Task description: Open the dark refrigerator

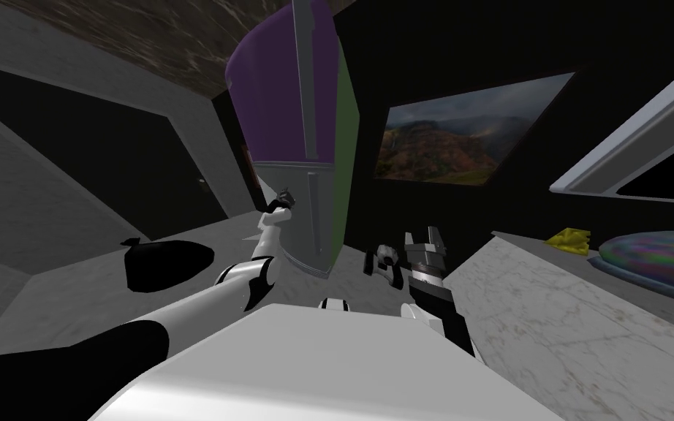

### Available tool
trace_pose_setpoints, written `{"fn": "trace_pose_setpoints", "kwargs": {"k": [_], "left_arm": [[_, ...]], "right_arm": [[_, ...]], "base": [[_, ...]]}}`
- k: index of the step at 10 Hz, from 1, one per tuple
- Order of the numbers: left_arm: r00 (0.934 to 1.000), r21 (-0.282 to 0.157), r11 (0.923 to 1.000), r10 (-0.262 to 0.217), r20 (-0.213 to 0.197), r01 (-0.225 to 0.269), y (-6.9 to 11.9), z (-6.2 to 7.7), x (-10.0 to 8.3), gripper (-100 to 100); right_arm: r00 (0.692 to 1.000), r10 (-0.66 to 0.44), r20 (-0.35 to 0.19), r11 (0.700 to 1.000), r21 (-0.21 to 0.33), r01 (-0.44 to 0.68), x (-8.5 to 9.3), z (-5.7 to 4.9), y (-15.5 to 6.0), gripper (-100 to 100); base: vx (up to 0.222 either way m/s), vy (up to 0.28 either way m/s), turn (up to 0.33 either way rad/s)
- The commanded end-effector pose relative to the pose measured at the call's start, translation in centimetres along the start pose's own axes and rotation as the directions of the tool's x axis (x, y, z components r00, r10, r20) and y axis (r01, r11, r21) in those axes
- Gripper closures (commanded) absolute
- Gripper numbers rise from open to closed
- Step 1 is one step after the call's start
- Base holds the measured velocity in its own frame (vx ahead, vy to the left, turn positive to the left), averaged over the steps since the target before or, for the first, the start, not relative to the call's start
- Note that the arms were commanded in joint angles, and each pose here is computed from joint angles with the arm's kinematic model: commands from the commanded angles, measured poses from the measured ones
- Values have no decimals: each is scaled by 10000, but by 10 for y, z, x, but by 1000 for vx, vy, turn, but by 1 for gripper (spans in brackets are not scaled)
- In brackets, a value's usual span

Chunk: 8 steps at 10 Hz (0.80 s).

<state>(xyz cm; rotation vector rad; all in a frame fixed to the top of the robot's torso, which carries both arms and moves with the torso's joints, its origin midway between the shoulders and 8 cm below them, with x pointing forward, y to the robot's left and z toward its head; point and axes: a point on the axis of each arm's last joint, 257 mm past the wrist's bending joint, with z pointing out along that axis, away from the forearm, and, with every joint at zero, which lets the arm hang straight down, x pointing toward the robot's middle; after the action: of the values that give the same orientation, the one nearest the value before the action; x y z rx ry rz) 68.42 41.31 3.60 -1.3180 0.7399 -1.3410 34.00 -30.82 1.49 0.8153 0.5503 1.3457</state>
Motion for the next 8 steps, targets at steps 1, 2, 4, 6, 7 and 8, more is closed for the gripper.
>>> {"fn": "trace_pose_setpoints", "kwargs": {"k": [1,2,4,6,7,8], "left_arm": [[9982,-356,9978,-562,-205,554,-3,15,20,-100],[9957,-776,9930,-912,-184,895,6,20,23,-100],[9902,-1222,9837,-1367,-292,1321,9,31,39,-100],[9829,-1540,9734,-1785,-449,1697,6,39,57,-100],[9813,-1425,9744,-1836,-578,1739,-4,42,66,-100],[9742,-1826,9620,-2171,-613,2029,1,45,75,-100]], "right_arm": [[10000,1,0,10000,0,-1,0,0,0,0],[10000,1,0,10000,0,-1,0,0,0,0],[10000,1,0,10000,-1,-1,0,0,0,0],[10000,1,0,10000,-1,-1,0,0,0,0],[10000,1,0,10000,-1,-1,0,0,0,0],[10000,1,0,10000,0,-1,0,0,0,0]], "base": [[-53,-57,47],[-69,-56,56],[-73,-49,35],[-69,-44,28],[-62,-53,32],[-67,-54,51]]}}
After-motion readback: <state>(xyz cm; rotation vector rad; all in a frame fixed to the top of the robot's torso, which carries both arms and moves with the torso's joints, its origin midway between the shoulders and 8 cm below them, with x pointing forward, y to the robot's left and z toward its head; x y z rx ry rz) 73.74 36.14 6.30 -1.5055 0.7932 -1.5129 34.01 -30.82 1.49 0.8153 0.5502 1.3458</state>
